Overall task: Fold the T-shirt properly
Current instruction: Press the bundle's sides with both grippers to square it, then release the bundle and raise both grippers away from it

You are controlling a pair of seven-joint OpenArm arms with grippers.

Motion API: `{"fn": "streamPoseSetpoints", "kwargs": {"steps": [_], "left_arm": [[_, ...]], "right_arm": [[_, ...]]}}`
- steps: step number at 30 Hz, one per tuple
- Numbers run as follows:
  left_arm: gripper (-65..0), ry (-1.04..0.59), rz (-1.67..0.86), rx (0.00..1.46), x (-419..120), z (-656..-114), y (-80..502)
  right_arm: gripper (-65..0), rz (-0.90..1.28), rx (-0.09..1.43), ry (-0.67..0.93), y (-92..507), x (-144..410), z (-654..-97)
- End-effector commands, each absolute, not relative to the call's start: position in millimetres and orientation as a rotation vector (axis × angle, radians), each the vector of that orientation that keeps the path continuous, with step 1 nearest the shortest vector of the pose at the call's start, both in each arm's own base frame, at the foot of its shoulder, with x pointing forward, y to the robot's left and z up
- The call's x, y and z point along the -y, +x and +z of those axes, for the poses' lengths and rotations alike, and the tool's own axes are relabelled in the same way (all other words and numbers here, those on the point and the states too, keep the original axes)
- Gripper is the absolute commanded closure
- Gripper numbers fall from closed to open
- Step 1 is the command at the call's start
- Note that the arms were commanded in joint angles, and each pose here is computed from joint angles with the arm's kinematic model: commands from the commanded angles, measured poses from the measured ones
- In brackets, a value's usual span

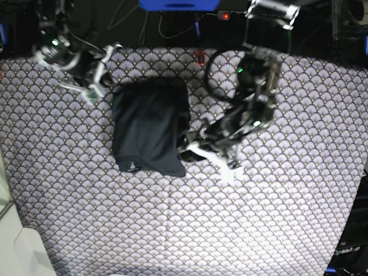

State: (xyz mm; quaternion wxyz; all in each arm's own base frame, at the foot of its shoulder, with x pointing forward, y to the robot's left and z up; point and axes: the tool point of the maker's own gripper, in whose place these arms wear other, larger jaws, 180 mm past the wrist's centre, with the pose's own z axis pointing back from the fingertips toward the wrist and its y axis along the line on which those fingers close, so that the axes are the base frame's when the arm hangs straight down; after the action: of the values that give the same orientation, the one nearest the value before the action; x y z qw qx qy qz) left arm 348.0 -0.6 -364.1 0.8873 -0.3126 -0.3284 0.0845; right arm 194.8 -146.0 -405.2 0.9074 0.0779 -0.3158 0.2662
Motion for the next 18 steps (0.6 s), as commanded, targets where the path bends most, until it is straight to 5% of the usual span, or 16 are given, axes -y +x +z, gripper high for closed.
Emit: {"fn": "streamPoseSetpoints", "kwargs": {"steps": [1, 8, 14, 18], "left_arm": [[-23.8, -0.674, 0.160, 0.686, 3, -355, 342], [-22.6, -0.612, 0.181, 0.632, -46, -351, 282], [0.0, -0.557, 0.177, 0.576, -71, -351, 236], [0.0, -0.517, 0.203, 0.464, -81, -372, 197]], "right_arm": [[-2.8, 0.548, 0.716, 0.149, 202, 150, -389], [-2.7, 0.460, 0.698, 0.040, 181, 200, -382], [-0.5, 0.372, 0.665, -0.048, 149, 245, -379], [0.0, 0.316, 0.606, -0.111, 119, 275, -378]]}}
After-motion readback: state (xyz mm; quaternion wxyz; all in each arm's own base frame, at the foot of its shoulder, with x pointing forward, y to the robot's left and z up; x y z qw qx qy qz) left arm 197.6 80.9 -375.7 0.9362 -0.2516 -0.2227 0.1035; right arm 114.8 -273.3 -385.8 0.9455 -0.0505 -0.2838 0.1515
